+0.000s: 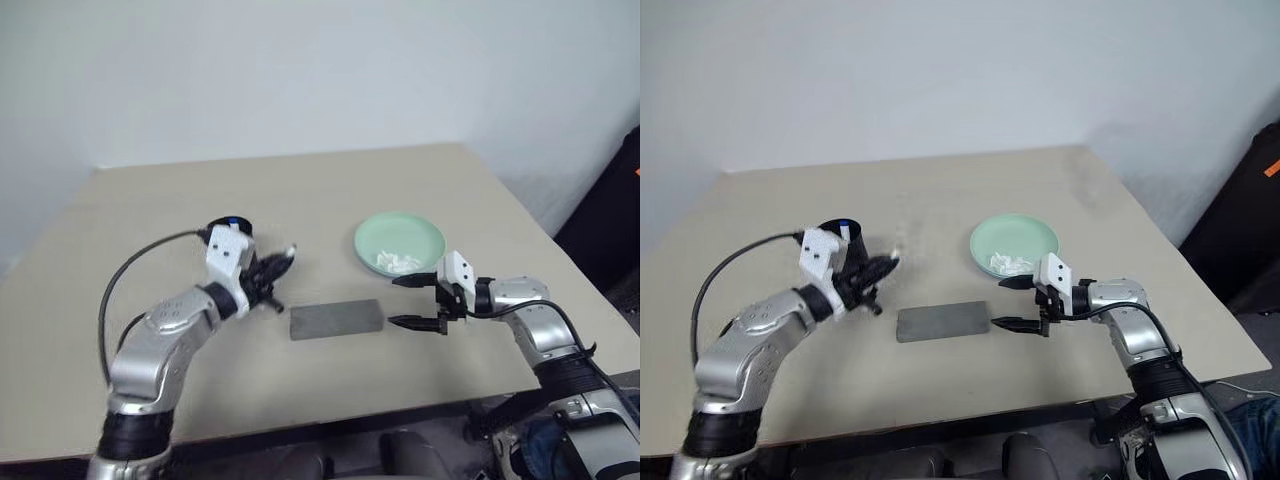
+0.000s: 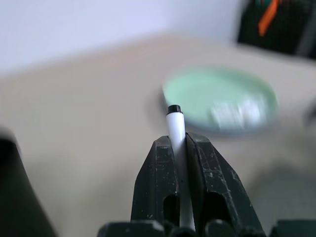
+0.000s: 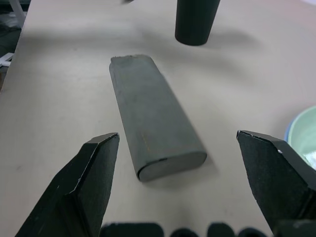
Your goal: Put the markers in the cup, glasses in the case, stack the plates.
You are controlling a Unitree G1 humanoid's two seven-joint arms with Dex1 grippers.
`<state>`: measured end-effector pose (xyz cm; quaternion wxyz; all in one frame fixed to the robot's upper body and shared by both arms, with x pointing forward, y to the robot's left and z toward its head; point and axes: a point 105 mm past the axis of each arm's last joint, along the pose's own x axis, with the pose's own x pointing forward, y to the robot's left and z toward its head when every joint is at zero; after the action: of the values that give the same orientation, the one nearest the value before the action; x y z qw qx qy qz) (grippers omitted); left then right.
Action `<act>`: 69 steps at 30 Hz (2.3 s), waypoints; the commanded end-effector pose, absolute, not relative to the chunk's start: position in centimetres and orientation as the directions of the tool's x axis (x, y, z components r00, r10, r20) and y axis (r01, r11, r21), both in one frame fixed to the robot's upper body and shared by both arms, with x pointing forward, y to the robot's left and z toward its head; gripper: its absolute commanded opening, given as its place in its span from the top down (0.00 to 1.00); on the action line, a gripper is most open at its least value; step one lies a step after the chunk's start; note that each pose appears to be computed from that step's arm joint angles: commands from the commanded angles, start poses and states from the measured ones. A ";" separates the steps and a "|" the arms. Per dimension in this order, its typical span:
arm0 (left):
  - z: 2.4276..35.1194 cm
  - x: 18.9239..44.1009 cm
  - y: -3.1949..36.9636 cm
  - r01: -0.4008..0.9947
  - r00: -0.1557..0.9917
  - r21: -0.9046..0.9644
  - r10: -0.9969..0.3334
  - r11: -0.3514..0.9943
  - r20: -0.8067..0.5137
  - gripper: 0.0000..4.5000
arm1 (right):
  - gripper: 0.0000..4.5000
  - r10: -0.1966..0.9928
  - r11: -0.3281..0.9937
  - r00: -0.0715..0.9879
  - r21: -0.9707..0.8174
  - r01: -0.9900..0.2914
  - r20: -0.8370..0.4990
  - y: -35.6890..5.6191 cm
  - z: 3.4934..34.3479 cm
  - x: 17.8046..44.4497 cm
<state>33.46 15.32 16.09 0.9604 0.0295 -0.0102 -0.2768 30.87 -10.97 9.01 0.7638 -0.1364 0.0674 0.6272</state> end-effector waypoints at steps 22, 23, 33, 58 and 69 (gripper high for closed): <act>20.2 41.1 20.9 0.034 0.880 0.338 -0.188 0.941 0.435 0.99 | 0.08 0.963 0.219 0.237 -0.139 -0.966 -0.128 -10.8 13.9 31.2; 20.1 41.2 20.9 0.035 0.881 0.335 -0.187 0.942 0.434 0.99 | 0.08 0.962 0.221 0.239 -0.140 -0.965 -0.132 -10.9 13.8 31.2; 19.3 41.2 20.2 0.050 0.884 0.331 -0.196 0.942 0.425 0.29 | 0.08 0.961 0.222 0.240 -0.136 -0.965 -0.136 -10.9 13.5 31.0; 14.8 31.1 17.2 0.744 0.664 0.096 -0.748 0.661 0.008 0.29 | 0.08 0.928 0.305 0.332 -0.167 -0.938 -0.167 -11.8 12.3 31.9; 10.5 29.8 19.6 0.712 0.701 0.039 -0.707 0.701 -0.092 0.29 | 0.08 0.885 0.396 0.410 -0.104 -0.912 -0.221 -15.6 10.3 31.1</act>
<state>29.59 19.26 9.11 0.9200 0.0203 0.0605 -0.3866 30.54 -14.94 8.48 0.8251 -0.0972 0.0951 0.5484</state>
